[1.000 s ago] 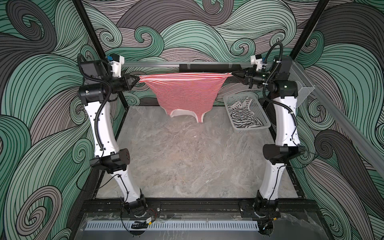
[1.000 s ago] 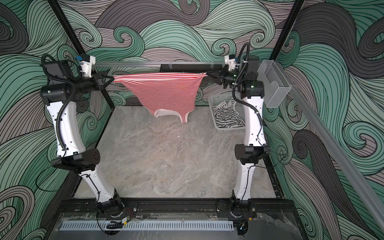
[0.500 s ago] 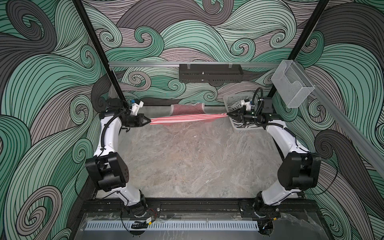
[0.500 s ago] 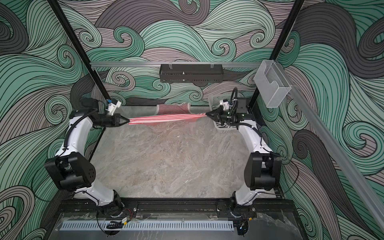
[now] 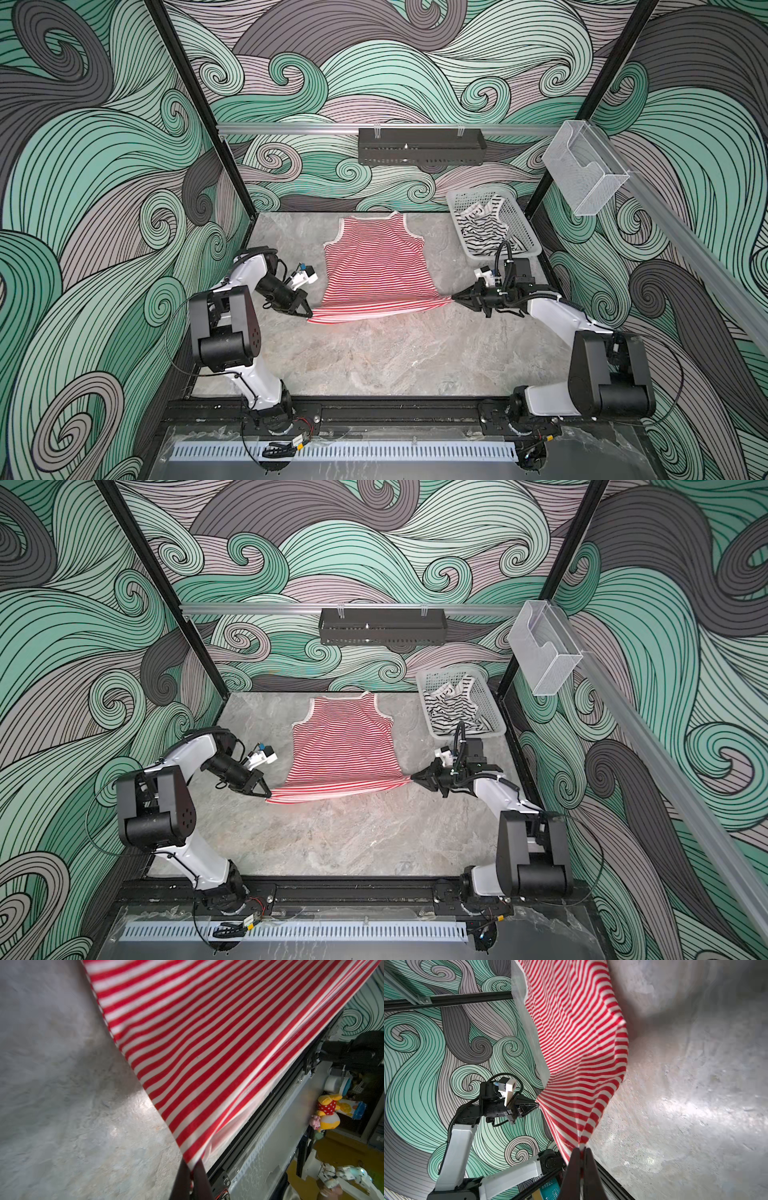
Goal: Fold and stack the tank tops
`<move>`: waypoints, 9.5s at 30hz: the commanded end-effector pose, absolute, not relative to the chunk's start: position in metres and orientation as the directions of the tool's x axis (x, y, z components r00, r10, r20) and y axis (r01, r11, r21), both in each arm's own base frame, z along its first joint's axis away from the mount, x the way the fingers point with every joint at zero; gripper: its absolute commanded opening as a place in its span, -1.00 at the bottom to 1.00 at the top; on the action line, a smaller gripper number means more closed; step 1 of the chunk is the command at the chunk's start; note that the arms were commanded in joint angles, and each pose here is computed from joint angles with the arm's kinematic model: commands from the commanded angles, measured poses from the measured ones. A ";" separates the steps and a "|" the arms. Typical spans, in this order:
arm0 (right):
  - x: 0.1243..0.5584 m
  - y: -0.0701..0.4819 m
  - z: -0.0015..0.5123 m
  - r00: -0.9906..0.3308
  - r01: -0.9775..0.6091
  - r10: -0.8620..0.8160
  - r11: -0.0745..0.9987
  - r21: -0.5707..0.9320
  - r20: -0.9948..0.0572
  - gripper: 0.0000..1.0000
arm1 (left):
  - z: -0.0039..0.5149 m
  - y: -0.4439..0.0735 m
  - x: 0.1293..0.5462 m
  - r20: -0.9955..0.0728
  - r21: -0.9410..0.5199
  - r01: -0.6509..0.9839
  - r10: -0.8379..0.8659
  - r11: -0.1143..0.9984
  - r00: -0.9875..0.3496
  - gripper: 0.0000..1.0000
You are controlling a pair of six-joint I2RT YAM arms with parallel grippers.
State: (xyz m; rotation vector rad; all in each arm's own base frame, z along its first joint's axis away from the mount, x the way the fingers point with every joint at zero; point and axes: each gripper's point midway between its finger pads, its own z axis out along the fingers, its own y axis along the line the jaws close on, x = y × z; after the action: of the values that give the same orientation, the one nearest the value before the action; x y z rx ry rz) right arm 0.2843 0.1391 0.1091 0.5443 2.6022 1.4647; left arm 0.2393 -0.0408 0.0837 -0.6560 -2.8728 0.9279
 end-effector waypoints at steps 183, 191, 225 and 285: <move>0.374 0.205 0.010 -0.985 0.133 0.166 0.905 0.403 -0.047 -0.41 | 0.008 0.013 0.335 0.037 0.269 0.383 0.388 0.884 -0.921 -0.62; 0.371 0.196 0.013 -0.984 0.134 0.169 0.914 0.383 -0.059 -0.82 | 0.004 0.017 0.332 0.050 0.270 0.374 0.375 0.887 -0.926 -0.63; 0.309 0.227 0.053 -0.994 -0.002 0.033 0.944 0.330 -0.101 -0.48 | 0.007 0.014 0.313 0.065 0.211 0.352 0.346 0.912 -0.936 -0.63; 0.203 0.192 0.033 -0.996 0.087 0.076 0.934 0.347 0.046 -0.24 | 0.046 -0.070 0.206 -0.110 0.005 0.744 0.740 0.668 -0.663 -0.15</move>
State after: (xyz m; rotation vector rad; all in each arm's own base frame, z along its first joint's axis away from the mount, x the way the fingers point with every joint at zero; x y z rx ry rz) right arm 0.2028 0.1875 0.0296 0.0958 3.1332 0.5274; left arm 0.2001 -0.0724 0.0485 -1.2740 -2.9653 0.1346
